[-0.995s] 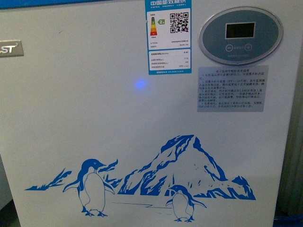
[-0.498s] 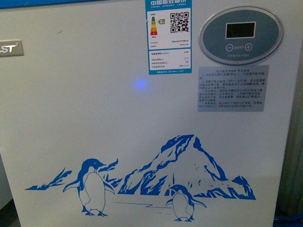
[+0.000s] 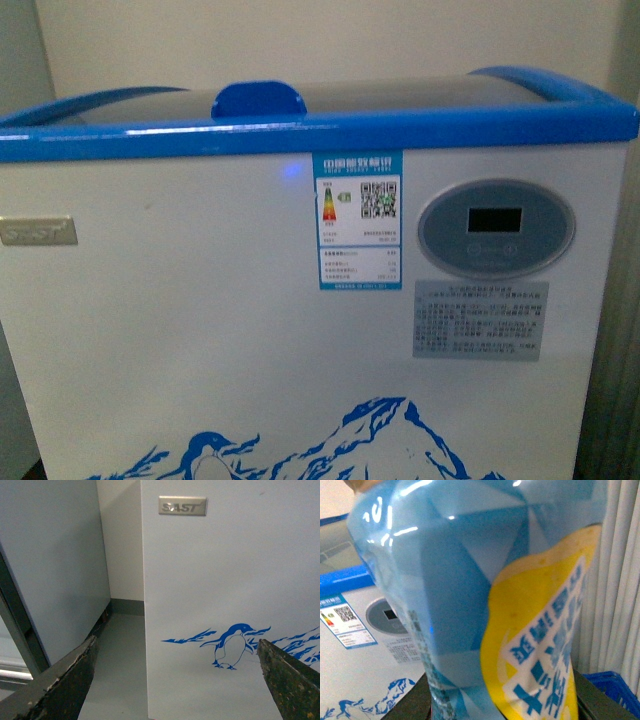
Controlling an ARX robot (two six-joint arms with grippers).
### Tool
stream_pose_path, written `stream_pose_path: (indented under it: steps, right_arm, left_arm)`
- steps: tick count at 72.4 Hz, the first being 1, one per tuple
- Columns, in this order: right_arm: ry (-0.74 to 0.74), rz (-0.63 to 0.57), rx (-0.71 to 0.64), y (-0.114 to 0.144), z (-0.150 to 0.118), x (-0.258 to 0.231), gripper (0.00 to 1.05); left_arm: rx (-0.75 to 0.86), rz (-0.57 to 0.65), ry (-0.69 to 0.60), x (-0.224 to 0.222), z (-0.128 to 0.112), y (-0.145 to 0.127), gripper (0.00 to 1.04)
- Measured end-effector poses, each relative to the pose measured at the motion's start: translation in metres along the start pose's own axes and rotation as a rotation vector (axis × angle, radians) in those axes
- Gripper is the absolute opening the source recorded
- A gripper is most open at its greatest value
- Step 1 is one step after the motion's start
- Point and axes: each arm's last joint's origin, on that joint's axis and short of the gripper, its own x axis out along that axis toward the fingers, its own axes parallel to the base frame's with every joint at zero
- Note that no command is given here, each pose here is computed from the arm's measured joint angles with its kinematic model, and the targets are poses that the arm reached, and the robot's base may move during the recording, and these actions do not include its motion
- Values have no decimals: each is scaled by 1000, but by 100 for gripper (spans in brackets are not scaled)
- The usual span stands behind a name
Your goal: Put drink in fridge
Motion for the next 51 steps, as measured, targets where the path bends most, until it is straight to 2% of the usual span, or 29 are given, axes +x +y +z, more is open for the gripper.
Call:
stream_pose_path:
  steps: [51]
  right_arm:
    - [-1,1,0,0,0,0,41]
  left_arm:
    - [0,0,0,0,0,0,97]
